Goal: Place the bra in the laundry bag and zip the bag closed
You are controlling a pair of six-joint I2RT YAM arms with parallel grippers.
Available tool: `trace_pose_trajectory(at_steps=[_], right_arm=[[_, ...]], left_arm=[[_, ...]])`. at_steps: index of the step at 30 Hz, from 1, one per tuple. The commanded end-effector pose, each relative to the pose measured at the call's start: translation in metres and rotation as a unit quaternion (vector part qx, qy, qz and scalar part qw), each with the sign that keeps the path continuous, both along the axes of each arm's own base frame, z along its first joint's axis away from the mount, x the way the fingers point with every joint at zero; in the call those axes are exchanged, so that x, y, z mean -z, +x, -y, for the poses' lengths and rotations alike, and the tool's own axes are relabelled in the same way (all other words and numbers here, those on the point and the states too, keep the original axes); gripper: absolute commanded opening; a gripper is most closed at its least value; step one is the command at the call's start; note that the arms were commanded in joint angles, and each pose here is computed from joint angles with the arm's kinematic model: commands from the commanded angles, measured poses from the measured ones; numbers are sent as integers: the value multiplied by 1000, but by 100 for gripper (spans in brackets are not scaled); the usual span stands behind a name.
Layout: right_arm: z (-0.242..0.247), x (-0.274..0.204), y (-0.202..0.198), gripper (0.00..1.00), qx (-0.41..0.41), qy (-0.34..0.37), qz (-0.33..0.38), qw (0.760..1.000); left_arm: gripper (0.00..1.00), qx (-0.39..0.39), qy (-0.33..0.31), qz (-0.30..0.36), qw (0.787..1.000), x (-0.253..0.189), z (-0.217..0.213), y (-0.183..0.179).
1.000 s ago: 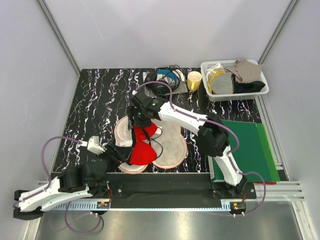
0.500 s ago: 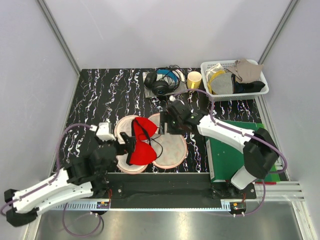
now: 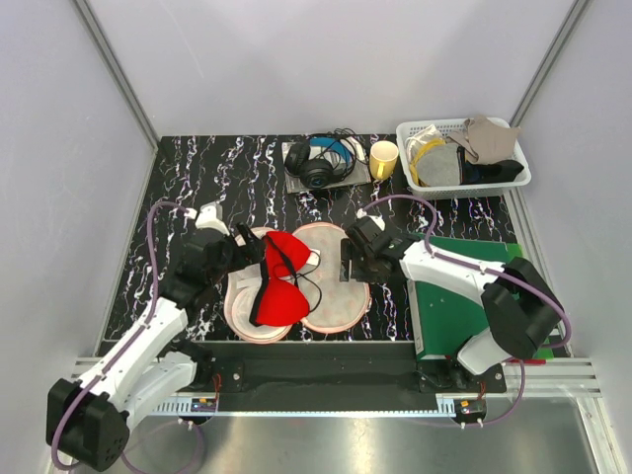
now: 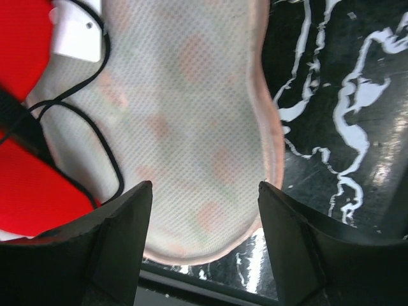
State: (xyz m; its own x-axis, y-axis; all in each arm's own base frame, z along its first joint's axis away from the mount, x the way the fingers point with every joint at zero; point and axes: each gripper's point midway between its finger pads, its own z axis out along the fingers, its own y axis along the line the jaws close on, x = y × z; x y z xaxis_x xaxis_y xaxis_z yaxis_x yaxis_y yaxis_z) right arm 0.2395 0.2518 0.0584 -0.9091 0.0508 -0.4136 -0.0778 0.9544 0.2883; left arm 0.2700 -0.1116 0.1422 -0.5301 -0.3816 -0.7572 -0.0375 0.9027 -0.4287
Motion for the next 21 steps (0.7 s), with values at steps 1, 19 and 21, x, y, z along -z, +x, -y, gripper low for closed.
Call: trace_pose_trajectory(at_steps=[1, 19, 21], right_arm=[[17, -10, 22, 73, 31, -23, 59, 997], [25, 56, 20, 34, 65, -61, 1, 996], [30, 61, 18, 27, 85, -64, -3, 994]], left_arm=[[87, 85, -68, 36, 993, -29, 36, 16], [69, 74, -57, -79, 992, 32, 43, 38], [63, 68, -47, -93, 992, 41, 40, 39]])
